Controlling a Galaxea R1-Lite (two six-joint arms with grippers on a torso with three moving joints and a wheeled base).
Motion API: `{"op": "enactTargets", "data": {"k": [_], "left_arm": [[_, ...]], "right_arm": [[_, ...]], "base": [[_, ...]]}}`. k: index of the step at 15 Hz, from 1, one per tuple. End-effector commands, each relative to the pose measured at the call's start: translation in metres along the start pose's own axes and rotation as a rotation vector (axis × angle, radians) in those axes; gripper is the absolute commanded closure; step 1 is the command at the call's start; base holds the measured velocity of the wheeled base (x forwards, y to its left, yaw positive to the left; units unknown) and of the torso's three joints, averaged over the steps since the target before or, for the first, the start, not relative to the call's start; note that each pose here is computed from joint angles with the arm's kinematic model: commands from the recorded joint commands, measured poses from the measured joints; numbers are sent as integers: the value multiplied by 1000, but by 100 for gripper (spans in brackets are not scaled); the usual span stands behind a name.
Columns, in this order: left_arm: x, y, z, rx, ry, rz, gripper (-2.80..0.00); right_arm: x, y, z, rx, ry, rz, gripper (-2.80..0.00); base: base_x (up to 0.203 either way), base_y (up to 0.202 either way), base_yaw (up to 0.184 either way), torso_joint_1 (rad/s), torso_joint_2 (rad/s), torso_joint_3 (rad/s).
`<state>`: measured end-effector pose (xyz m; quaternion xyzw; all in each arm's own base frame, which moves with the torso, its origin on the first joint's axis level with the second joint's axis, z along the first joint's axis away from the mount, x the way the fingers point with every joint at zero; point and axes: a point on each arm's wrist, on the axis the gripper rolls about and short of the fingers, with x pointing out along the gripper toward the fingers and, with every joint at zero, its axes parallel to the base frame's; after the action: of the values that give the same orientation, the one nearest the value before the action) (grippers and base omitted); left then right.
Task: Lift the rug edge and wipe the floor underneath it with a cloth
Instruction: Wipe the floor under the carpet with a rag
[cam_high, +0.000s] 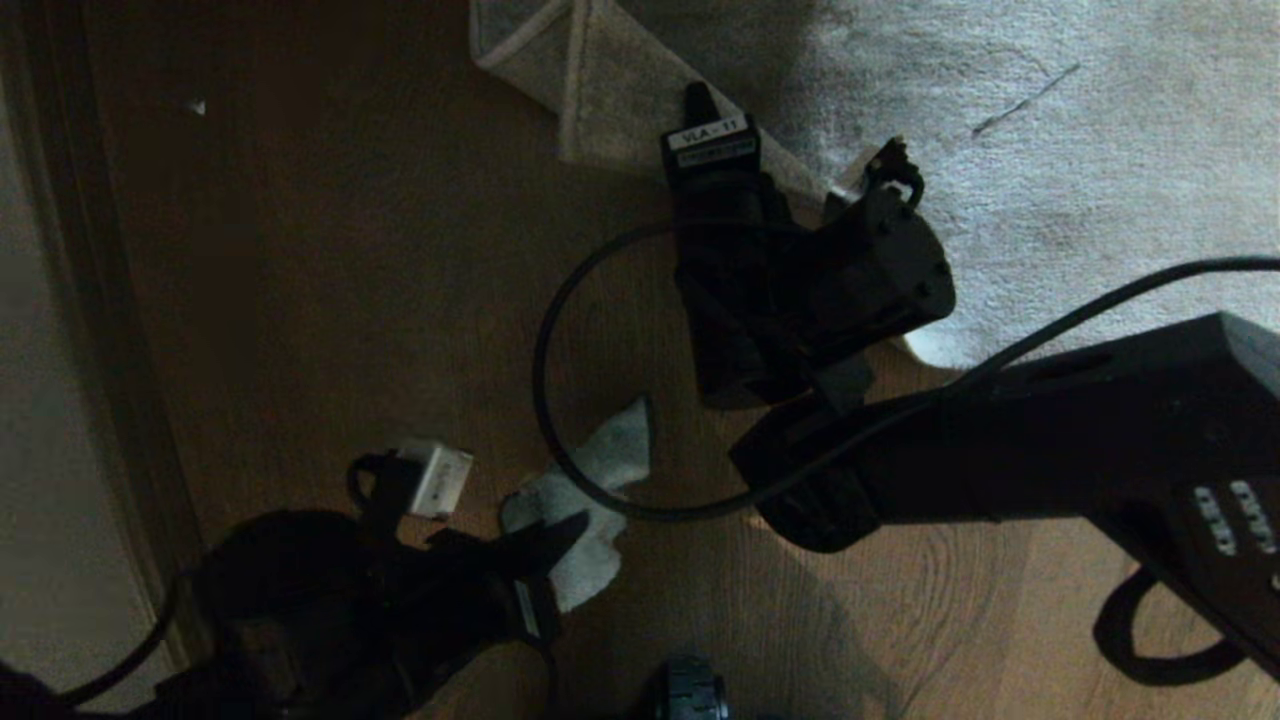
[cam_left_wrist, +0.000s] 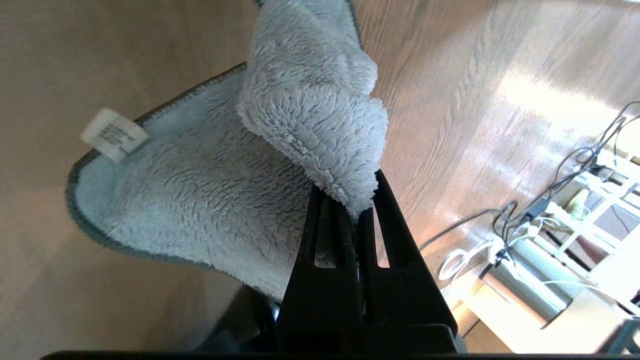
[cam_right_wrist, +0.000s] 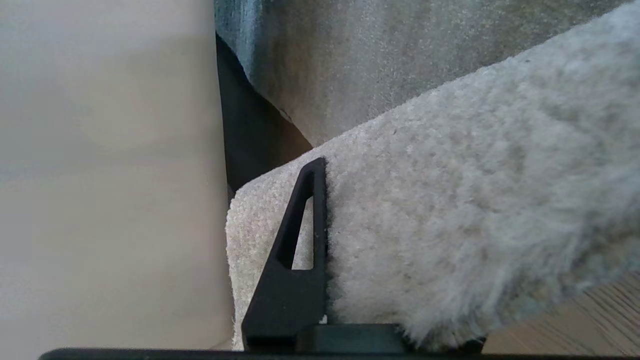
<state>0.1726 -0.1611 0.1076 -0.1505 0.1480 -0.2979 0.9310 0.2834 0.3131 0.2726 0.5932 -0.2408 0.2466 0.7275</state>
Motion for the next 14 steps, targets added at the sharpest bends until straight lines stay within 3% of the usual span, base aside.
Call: {"op": "enactTargets", "data": {"k": [1, 8, 14], "left_arm": [[24, -3, -5, 0, 9, -3, 0], [71, -21, 21, -22, -128, -61, 0], [83, -15, 30, -30, -177, -40, 0]], "right_arm": [[-1, 0, 1, 25, -28, 22, 0], [-2, -3, -2, 18, -22, 17, 0], [-3, -4, -3, 17, -19, 15, 0]], "base": [[0, 0, 0, 0, 0, 0], [0, 0, 0, 0, 0, 0], [0, 0, 0, 0, 0, 0]]}}
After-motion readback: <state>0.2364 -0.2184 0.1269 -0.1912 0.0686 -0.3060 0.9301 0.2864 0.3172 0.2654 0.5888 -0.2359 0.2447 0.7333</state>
